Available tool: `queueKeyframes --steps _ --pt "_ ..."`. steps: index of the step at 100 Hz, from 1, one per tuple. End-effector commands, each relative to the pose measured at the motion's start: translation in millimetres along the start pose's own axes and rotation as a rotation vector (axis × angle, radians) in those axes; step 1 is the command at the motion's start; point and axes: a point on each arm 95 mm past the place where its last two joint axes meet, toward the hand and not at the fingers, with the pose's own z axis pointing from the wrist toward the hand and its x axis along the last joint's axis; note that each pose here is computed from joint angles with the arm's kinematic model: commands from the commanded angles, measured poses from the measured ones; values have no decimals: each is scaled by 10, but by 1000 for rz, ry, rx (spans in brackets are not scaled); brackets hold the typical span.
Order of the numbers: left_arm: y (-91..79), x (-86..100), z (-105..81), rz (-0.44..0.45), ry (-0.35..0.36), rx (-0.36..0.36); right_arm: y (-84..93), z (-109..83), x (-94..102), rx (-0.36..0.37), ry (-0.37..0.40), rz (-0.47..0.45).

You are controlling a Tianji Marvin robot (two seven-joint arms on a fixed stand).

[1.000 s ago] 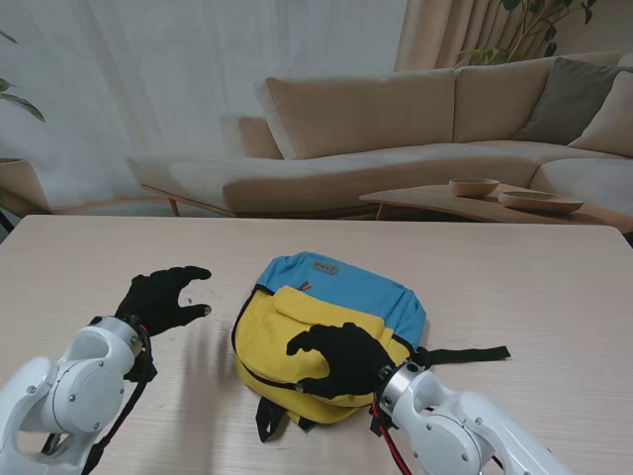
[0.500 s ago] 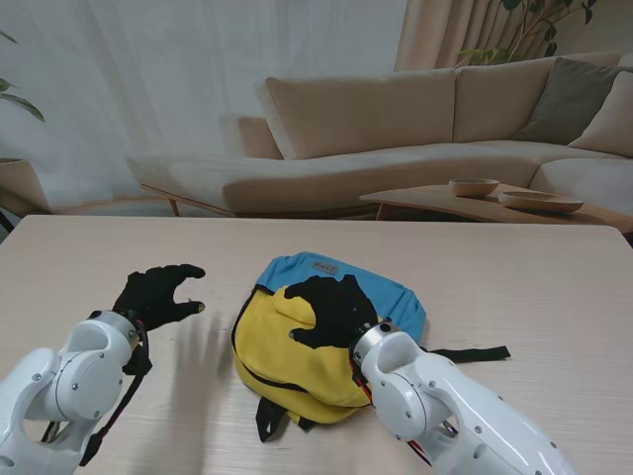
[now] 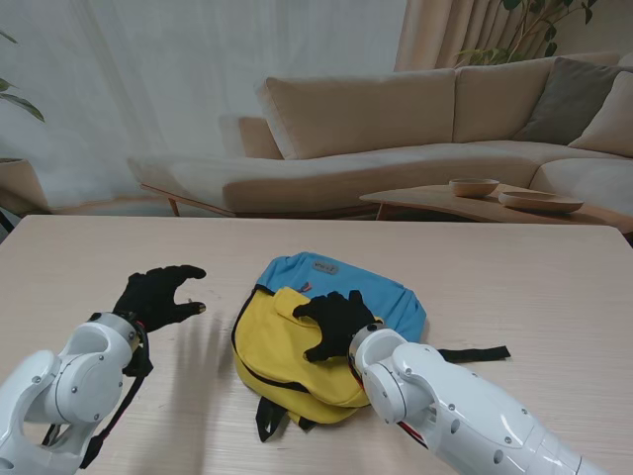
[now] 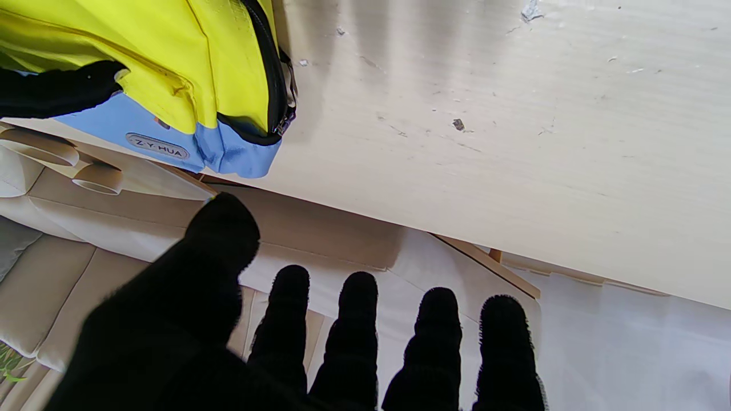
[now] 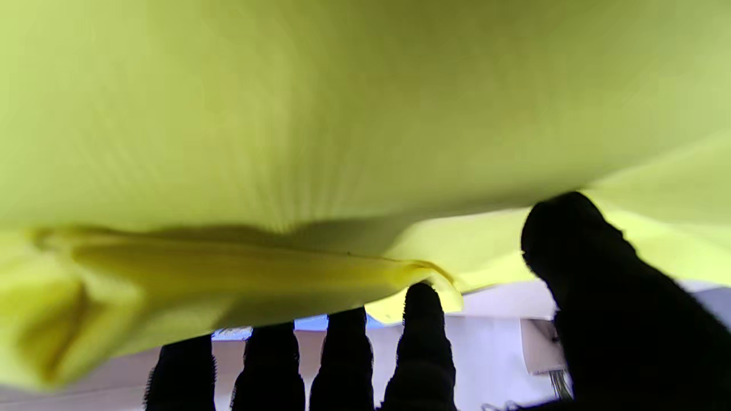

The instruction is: Pack books into the school bag then zip close the school bag

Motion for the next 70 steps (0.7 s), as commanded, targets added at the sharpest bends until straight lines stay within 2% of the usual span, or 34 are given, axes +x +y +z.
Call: queueKeyframes --steps 1,12,32,58,70 --pt "35 31 -20 -11 8 -19 -114 30 -73 55 -14 -30" --pt "43 34 -23 -11 9 -20 -153 88 -163 115 0 -78" --pt "76 23 -28 -13 1 -24 -192 133 -347 155 82 -149" --pt "111 8 -37 -10 -2 -31 -245 32 -563 141 206 -149" --pt "137 2 -24 -5 6 -36 -225 -33 -592 108 228 -155"
